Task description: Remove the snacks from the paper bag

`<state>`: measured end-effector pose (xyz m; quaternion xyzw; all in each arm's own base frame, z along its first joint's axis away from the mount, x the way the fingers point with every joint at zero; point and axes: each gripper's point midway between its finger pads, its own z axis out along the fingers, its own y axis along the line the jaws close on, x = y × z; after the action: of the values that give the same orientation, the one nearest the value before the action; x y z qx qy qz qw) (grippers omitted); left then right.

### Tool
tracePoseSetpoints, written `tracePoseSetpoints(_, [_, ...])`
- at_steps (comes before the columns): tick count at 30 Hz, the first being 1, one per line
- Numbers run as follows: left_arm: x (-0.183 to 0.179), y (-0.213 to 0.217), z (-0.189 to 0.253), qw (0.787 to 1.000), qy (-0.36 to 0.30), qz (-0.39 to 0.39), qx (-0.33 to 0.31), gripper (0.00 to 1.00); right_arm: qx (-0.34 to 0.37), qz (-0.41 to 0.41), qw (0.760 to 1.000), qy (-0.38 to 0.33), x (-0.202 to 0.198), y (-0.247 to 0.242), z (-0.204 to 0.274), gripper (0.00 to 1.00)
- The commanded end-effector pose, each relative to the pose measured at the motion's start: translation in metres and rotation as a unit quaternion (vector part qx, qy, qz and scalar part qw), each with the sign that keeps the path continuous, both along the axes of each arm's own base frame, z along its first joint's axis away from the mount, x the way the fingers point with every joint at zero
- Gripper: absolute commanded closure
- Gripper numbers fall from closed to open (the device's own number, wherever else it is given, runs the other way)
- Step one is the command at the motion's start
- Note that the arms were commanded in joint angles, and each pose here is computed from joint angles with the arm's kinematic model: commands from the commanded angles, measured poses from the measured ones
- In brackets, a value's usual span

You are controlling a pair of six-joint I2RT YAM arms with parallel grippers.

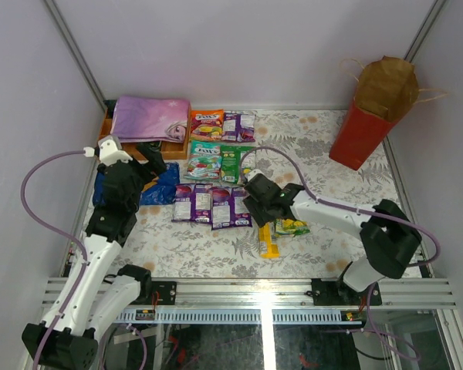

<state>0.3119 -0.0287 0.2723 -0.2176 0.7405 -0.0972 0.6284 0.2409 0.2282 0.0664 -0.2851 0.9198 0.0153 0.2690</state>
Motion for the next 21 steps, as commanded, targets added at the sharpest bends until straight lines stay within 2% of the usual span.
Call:
tracePoseSetpoints(1, [0.000,0.001,0.000,1.000,-0.012,0.000,0.001,0.00,-0.069,0.007,0.997,-0.017,0.010,-0.006,-0.007,0.32])
tracePoseSetpoints(6, [0.003,-0.003,-0.005,1.000,0.000,-0.010,-0.001,0.00,-0.132,0.009,0.991,-0.029,0.019,-0.010,-0.021,0.34])
tracePoseSetpoints(8, [0.005,-0.009,-0.010,1.000,0.006,-0.021,-0.010,0.00,-0.145,0.010,0.989,-0.034,0.023,-0.010,-0.023,0.38])
tracePoseSetpoints(9, [0.006,-0.012,-0.012,0.999,0.007,-0.028,-0.016,0.00,-0.153,0.006,0.987,-0.042,0.027,-0.012,-0.022,0.43])
tracePoseSetpoints(11, [0.007,-0.020,-0.015,0.999,0.009,-0.045,-0.028,0.00,-0.165,-0.001,0.985,-0.059,0.034,-0.013,-0.018,0.61])
tracePoseSetpoints(12, [0.007,-0.023,-0.017,0.998,0.010,-0.052,-0.033,0.00,-0.174,-0.004,0.982,-0.068,0.039,-0.015,-0.016,0.67])
tracePoseSetpoints(16, [0.007,-0.032,-0.020,0.996,0.012,-0.071,-0.048,0.00,-0.208,-0.015,0.972,-0.108,0.057,-0.020,-0.006,0.85])
tracePoseSetpoints(18, [0.007,-0.035,-0.019,0.995,0.012,-0.079,-0.052,0.00,-0.203,-0.024,0.972,-0.117,0.066,-0.018,-0.001,0.94])
tracePoseSetpoints(21, [0.005,-0.040,-0.015,0.994,0.010,-0.092,-0.057,0.00,-0.177,-0.048,0.974,-0.134,0.085,-0.018,0.014,1.00])
